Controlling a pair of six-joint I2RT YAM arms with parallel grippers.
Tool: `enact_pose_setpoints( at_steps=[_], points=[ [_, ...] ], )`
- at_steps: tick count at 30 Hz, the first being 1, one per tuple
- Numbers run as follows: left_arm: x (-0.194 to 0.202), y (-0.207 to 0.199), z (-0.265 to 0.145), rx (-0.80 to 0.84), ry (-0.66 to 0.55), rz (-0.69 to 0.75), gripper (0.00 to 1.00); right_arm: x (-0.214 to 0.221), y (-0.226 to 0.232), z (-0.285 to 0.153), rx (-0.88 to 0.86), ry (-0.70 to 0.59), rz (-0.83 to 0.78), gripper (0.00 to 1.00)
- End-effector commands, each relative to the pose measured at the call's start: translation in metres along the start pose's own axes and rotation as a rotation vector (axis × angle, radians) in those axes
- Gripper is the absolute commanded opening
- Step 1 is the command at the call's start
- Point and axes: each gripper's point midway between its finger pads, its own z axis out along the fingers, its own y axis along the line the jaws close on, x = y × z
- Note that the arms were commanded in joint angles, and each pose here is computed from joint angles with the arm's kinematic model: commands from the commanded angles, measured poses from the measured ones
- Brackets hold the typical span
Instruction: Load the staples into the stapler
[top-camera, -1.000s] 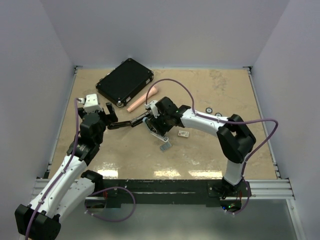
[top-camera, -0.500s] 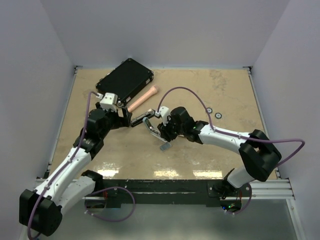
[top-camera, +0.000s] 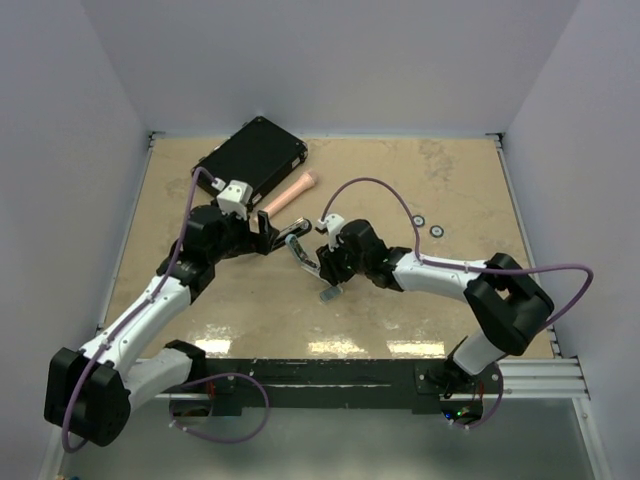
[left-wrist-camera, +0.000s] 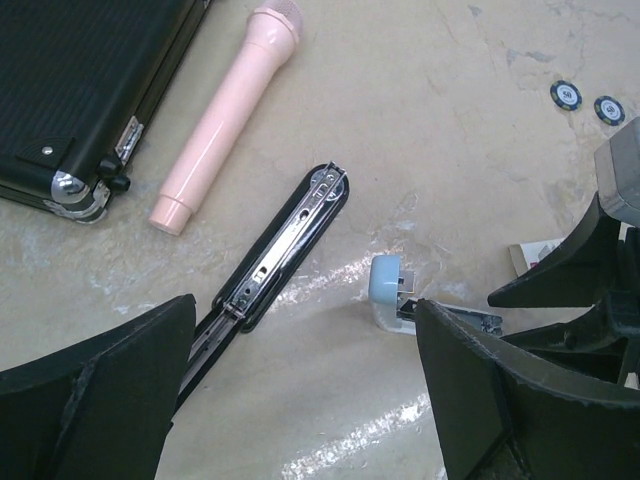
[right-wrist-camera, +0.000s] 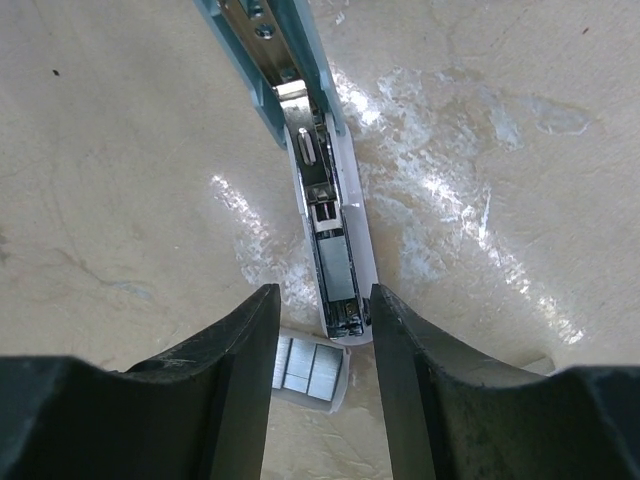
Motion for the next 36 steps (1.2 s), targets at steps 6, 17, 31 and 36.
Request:
enact_pose_setpoints(
  at_steps=[6,17,31,36],
  points=[
    [-0.012,-0.018,0.012,0.086,0.004,0.003,0.95,-0.015,-0.012,-0.002,0.074,-0.116,0.075,0.46],
    [0.0,-0.024,0.026,0.107,0.065,-0.012,0.95,-0.001,-0.008,-0.001,0.045,-0.128,0.094,0.43],
    [0.008,-0.035,0.043,0.1,0.114,-0.024,0.92,-0.006,0.001,0.004,0.011,-0.194,0.043,0.36],
    [0.019,-0.029,0.043,0.046,0.158,-0.012,0.89,-0.009,0.005,0.005,0.003,-0.206,0.019,0.33]
  ],
)
